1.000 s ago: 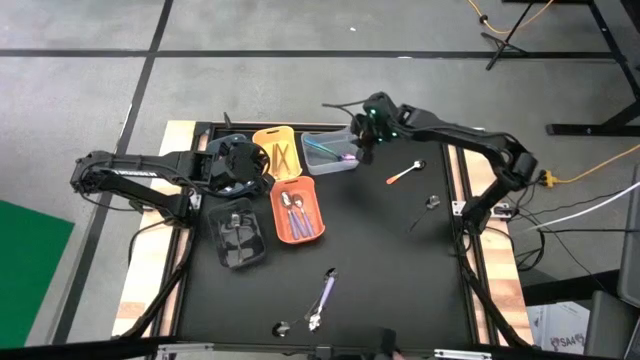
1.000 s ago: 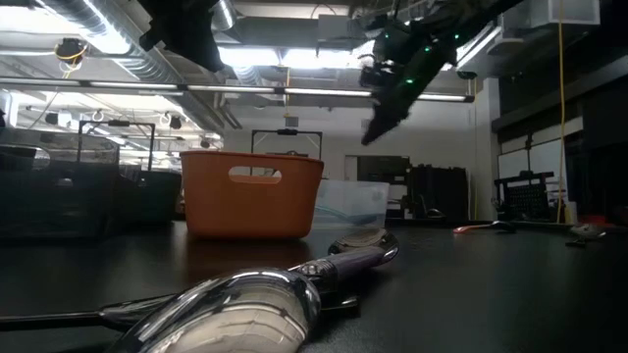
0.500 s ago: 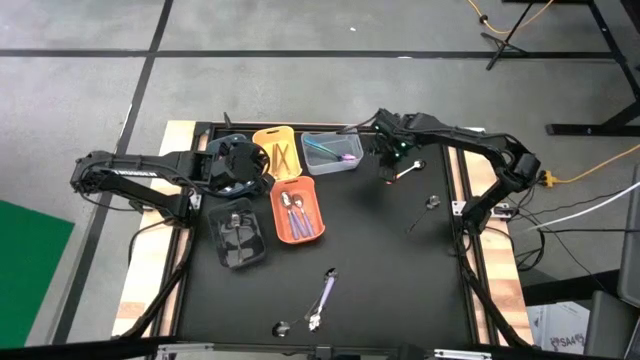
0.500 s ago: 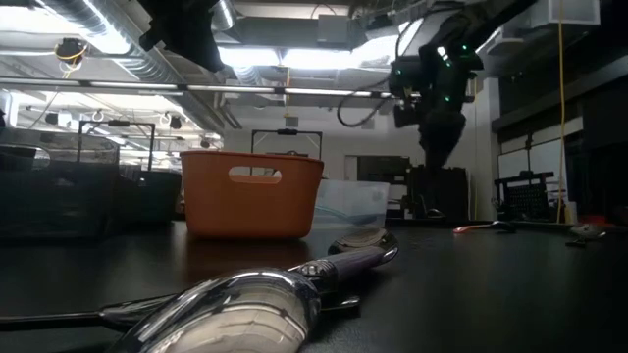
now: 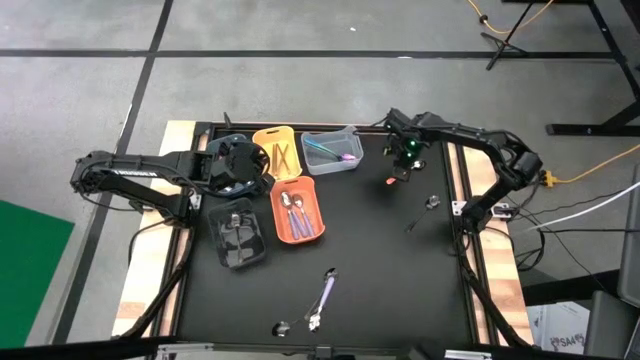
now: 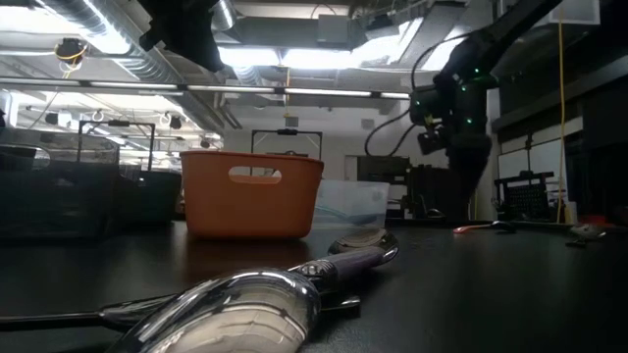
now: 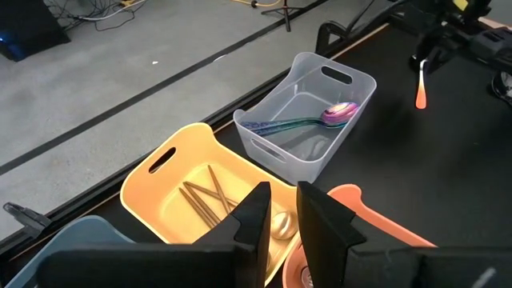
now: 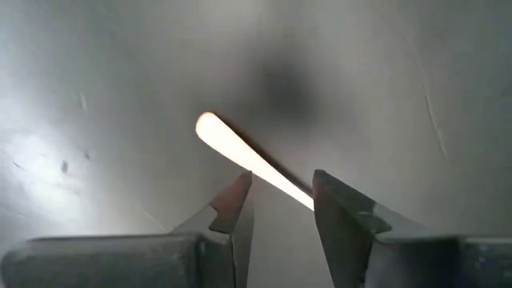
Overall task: Sort silverware by color (type)
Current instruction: Put the orange spoon into the blue bin
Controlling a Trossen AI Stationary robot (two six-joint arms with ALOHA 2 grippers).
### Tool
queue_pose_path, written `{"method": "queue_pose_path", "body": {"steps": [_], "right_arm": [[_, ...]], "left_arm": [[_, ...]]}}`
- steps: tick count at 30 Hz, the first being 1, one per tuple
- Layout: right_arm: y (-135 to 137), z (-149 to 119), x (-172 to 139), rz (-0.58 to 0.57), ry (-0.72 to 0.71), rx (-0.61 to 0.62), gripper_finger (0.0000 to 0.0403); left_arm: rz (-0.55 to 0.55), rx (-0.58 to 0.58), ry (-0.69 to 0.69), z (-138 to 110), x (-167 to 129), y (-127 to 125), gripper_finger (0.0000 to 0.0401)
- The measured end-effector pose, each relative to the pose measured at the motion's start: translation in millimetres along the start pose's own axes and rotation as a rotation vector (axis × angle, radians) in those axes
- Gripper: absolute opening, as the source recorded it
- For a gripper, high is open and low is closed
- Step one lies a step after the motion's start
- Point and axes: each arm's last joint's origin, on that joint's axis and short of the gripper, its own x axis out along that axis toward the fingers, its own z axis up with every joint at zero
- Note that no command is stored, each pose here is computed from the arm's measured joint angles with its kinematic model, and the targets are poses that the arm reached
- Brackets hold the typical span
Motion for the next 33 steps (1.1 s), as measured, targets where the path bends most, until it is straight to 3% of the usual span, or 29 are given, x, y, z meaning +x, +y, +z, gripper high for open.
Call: {"method": "queue_pose_path", "body": {"steps": [6,14,21,33], "right_arm": [[-6.1,-13.5,9.8,0.014,0.052,-0.041,0.0117],[-5.7,-24.7,24.9,-0.068,0.132,-0.214,0.0117],[-5.6,-33.6,37.5,-0.136,0.181,-0.255,0.0117],[-7.2,-30.3,39.4,-0.169,0.144,-0.257,0.0117]], "left_arm": [[0.000,-0.001,0.000,0.0,0.0,0.0,0.0057],[0.000,-0.003,0.000,0.0,0.0,0.0,0.0057],[0.000,-0.002,0.000,0.0,0.0,0.0,0.0057],[0.000,-0.003,0.000,0.0,0.0,0.0,0.0057]]}}
